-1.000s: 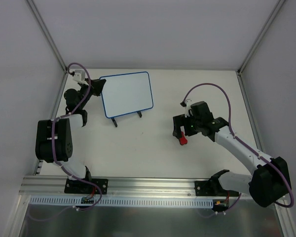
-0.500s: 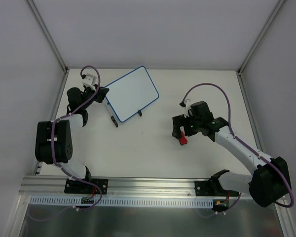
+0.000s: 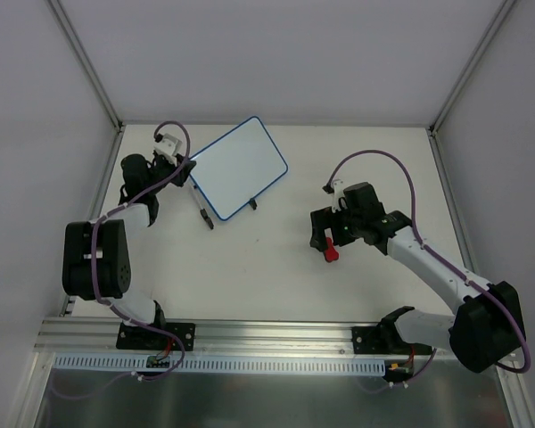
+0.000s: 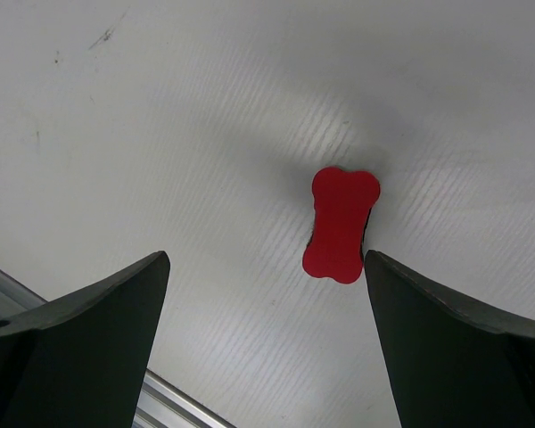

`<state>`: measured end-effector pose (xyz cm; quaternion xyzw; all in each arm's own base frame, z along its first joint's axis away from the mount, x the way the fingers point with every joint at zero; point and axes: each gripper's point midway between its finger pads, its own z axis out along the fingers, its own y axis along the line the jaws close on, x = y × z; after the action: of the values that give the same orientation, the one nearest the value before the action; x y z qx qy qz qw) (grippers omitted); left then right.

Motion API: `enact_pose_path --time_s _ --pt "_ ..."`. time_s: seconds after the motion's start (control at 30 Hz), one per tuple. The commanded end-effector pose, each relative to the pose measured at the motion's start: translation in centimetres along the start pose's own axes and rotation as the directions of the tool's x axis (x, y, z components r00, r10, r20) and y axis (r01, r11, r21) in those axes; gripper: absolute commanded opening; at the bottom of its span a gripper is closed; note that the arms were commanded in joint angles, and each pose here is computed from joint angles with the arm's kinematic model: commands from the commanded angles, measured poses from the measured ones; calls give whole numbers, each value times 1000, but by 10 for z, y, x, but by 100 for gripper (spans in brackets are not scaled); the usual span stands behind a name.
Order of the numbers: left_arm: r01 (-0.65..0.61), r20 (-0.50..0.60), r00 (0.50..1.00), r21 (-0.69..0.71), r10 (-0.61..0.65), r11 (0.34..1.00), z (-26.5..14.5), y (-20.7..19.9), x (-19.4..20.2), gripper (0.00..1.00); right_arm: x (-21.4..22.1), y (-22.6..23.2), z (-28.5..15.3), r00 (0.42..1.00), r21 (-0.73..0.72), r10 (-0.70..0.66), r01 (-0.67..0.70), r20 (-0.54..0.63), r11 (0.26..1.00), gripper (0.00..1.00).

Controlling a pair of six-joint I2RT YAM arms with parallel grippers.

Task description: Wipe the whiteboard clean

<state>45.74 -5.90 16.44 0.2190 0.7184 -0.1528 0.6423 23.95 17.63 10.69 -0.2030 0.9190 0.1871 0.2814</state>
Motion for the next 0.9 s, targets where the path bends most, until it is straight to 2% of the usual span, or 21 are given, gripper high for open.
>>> enact_pose_path --time_s 0.0,0.1,0.4,0.63,0.67,0.73,0.77,0.87 --pt "-203 -116 975 -102 191 974 -14 31 14 0 -15 7 -4 999 -23 -38 39 32 999 96" --pt "-242 -156 963 -131 221 961 -18 39 15 0 -14 8 -3 999 -28 -46 47 25 999 96" --pt "-299 -161 949 -178 272 938 -24 51 -11 0 -16 13 -2 998 -44 -61 62 24 997 96" --pt "-266 -128 961 -161 247 950 -27 43 -27 2 -19 16 -3 997 -53 -73 75 31 996 96" --pt "-239 -114 968 -159 223 958 -28 39 -31 6 -19 18 -3 997 -57 -77 78 29 995 96" --pt "-198 -100 978 -157 184 968 -30 34 -33 25 -19 18 -2 996 -56 -85 87 28 995 96" --pt "-140 -82 989 -190 126 972 -34 35 -39 45 -20 18 -2 996 -57 -88 89 28 994 96" --pt "-16 -43 999 -249 5 968 -44 33 -53 62 -24 18 0 994 -52 -100 101 39 993 96"
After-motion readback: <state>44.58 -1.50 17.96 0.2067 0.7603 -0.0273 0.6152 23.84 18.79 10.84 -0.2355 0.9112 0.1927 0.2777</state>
